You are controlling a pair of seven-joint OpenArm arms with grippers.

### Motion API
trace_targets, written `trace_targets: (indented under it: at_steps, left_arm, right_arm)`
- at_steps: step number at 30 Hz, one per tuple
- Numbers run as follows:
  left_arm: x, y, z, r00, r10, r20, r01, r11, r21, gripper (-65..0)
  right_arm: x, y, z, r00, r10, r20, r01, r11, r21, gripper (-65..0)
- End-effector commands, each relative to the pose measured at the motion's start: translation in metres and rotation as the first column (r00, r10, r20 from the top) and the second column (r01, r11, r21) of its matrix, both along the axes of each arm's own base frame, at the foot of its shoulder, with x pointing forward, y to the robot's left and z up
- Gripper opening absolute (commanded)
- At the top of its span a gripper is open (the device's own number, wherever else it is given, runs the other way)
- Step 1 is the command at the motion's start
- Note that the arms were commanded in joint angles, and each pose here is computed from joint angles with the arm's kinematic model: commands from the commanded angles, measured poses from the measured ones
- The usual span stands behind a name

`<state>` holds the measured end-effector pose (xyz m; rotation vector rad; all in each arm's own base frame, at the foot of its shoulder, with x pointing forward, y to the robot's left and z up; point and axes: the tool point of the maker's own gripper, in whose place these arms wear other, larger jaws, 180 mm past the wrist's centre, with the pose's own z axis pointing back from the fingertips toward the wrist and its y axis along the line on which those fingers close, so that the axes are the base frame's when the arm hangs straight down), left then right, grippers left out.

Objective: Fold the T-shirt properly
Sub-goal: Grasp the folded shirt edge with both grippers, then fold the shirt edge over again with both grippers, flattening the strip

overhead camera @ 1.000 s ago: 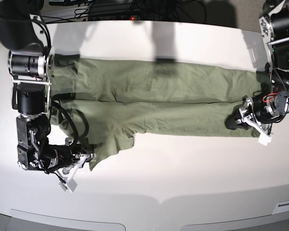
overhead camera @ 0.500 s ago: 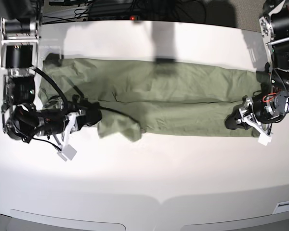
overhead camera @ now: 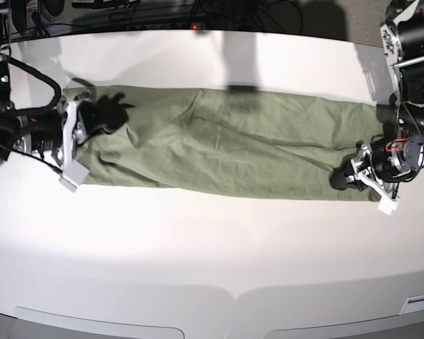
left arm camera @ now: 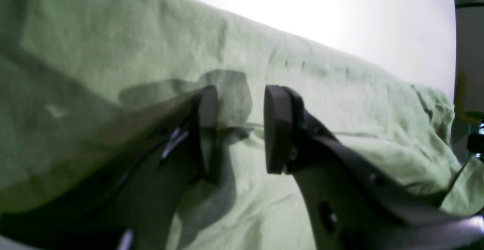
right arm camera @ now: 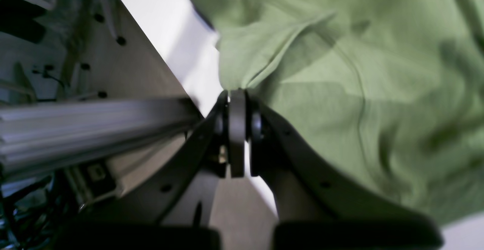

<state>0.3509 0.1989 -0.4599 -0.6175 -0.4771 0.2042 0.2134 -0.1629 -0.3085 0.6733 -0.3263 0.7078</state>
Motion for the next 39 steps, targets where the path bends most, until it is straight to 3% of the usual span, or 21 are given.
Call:
trace_targets:
  at_steps: [1, 7, 12, 18, 26, 31, 39]
  left_arm:
    - [-0.04, 0.015, -0.03, 0.977, -0.05, -0.207, 0.074, 0.991, 0.108, -42.0]
    - [-0.033, 0.014, -0.022, 0.976, -0.064, -0.208, 0.087, 0.991, 0.101, -42.0]
    - [-0.024, 0.018, -0.009, 0.971, -0.09, -0.221, 0.116, 0.988, 0.106, -42.0]
    - [-0.006, 0.04, 0.012, 0.983, -0.078, -0.168, 0.105, 0.982, 0.158, -42.1]
    - [-0.013, 0.071, 0.035, 0.96, -0.144, -0.238, 0.221, 0.916, 0.336, -43.5]
    - [-0.003, 0.071, 0.049, 0.971, -0.152, -0.187, 0.21, 0.914, 0.347, -43.5]
    - [-0.017, 0.071, 0.033, 0.971, -0.139, -0.193, 0.2, 0.918, 0.344, -43.5]
  right_arm:
    - [0.001, -0.006, 0.009, 1.0, 0.004, 0.017, -0.004, 1.0, -0.004, -65.0]
    - [-0.021, -0.032, -0.001, 0.998, 0.01, -0.059, -0.016, 0.995, -0.095, -65.0]
    - [-0.022, -0.033, -0.001, 0.998, 0.01, -0.06, -0.016, 0.995, -0.098, -65.0]
    - [-0.022, -0.033, -0.001, 0.998, 0.01, -0.06, -0.016, 0.995, -0.098, -65.0]
    - [-0.021, -0.033, -0.001, 0.998, 0.01, -0.06, -0.016, 0.995, -0.098, -65.0]
    - [-0.021, -0.033, -0.001, 0.998, 0.01, -0.06, -0.016, 0.995, -0.099, -65.0]
    - [-0.02, -0.041, -0.006, 0.999, 0.006, -0.053, -0.014, 0.989, -0.15, -65.0]
